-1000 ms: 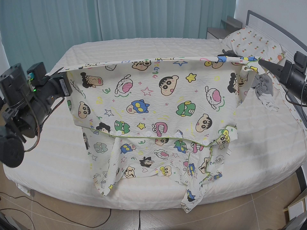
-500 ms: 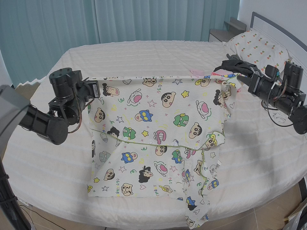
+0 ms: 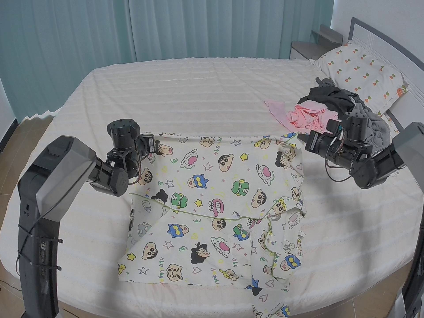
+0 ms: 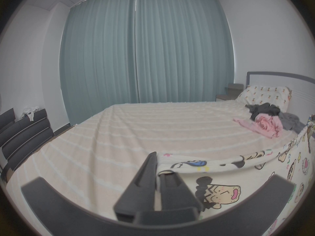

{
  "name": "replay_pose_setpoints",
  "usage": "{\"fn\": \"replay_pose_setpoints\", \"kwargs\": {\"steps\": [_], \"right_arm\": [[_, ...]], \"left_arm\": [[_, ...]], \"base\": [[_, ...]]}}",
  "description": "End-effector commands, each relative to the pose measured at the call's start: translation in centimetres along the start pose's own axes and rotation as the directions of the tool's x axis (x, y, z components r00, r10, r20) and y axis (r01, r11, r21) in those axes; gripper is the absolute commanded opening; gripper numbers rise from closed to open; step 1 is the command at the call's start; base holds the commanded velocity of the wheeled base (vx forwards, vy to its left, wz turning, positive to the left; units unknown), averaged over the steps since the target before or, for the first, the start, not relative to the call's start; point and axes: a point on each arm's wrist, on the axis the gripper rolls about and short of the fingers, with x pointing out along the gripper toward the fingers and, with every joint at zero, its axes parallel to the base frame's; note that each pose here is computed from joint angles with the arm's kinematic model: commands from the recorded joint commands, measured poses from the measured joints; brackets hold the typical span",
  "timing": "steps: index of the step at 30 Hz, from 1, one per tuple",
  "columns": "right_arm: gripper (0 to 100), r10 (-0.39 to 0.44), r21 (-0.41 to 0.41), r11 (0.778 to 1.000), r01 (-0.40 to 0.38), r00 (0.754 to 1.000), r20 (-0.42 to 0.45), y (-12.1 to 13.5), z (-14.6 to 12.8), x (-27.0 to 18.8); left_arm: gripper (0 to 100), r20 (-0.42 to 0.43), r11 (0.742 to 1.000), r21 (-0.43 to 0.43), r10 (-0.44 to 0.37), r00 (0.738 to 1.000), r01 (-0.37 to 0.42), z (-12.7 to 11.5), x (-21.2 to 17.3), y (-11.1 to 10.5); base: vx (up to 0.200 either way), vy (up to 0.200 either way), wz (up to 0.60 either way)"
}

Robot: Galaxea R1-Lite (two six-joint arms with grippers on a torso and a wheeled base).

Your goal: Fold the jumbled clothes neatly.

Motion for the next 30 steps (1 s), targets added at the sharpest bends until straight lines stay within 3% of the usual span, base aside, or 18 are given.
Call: {"fn": "replay_pose_setpoints", "kwargs": {"steps": [1, 5, 8, 11, 15, 18, 21, 23, 27, 28, 30], "right_arm": [[100, -0.001, 0.054, 0.999, 0.003, 1.000, -0.023, -1.7, -2.9, 3.9], [100, 0.009, 0.040, 0.999, -0.011, 0.999, 0.043, -1.9, -1.6, 5.7], [100, -0.046, 0.043, 0.998, 0.042, 0.995, 0.094, -2.7, -0.9, 6.5], [100, -0.102, 0.101, 0.991, 0.090, 0.987, 0.121, -3.8, -0.3, 6.0], [100, -0.155, 0.176, 0.975, 0.136, 0.983, 0.102, -5.1, 0.1, 3.9], [100, -0.180, 0.209, 0.964, 0.166, 0.983, 0.047, -5.4, 0.1, 0.2], [100, -0.152, 0.223, 0.964, 0.145, 0.988, 0.014, -4.8, 0.0, -3.6], [100, -0.128, 0.237, 0.963, 0.126, 0.992, -0.010, -4.4, -0.4, -7.1], [100, -0.088, 0.275, 0.954, 0.117, 0.989, -0.117, -3.6, -2.7, -12.1], [100, -0.047, 0.304, 0.946, 0.111, 0.977, -0.210, -3.6, -4.9, -14.4], [100, -0.017, 0.320, 0.941, 0.106, 0.963, -0.269, -3.6, -6.3, -15.6]], "left_arm": [[100, -0.059, 0.999, 0.017, 0.042, 0.997, -0.041, -4.7, 3.3, 0.9], [100, 0.026, 0.991, -0.014, 0.136, 0.990, -0.136, -4.6, 5.9, 2.1], [100, 0.067, 0.980, -0.035, 0.196, 0.978, -0.194, -4.8, 7.5, 3.0], [100, 0.068, 0.977, -0.039, 0.214, 0.975, -0.212, -4.9, 7.8, 4.0], [100, 0.069, 0.971, -0.057, 0.236, 0.969, -0.233, -4.3, 7.8, 5.2], [100, 0.038, 0.962, -0.137, 0.243, 0.969, -0.236, -0.9, 5.3, 6.2], [100, -0.036, 0.962, -0.187, 0.196, 0.980, -0.199, 1.1, 1.9, 6.6], [100, -0.081, 0.957, -0.260, 0.110, 0.991, -0.128, 2.4, -1.4, 6.9], [100, -0.156, 0.923, -0.381, -0.019, 0.988, -0.043, 3.7, -6.9, 7.5], [100, -0.220, 0.899, -0.437, -0.083, 0.972, -0.022, 3.1, -10.2, 8.0], [100, -0.259, 0.881, -0.472, -0.110, 0.960, -0.027, 2.6, -12.2, 8.3]], "base": [[0.000, 0.000, 0.00], [0.000, 0.000, 0.00], [0.000, 0.000, 0.00], [0.000, 0.000, 0.00], [0.000, 0.000, 0.00], [0.000, 0.000, 0.00], [0.000, 0.000, 0.00], [0.000, 0.000, 0.00], [0.000, 0.000, 0.00], [0.000, 0.000, 0.00], [0.000, 0.000, 0.00]]}}
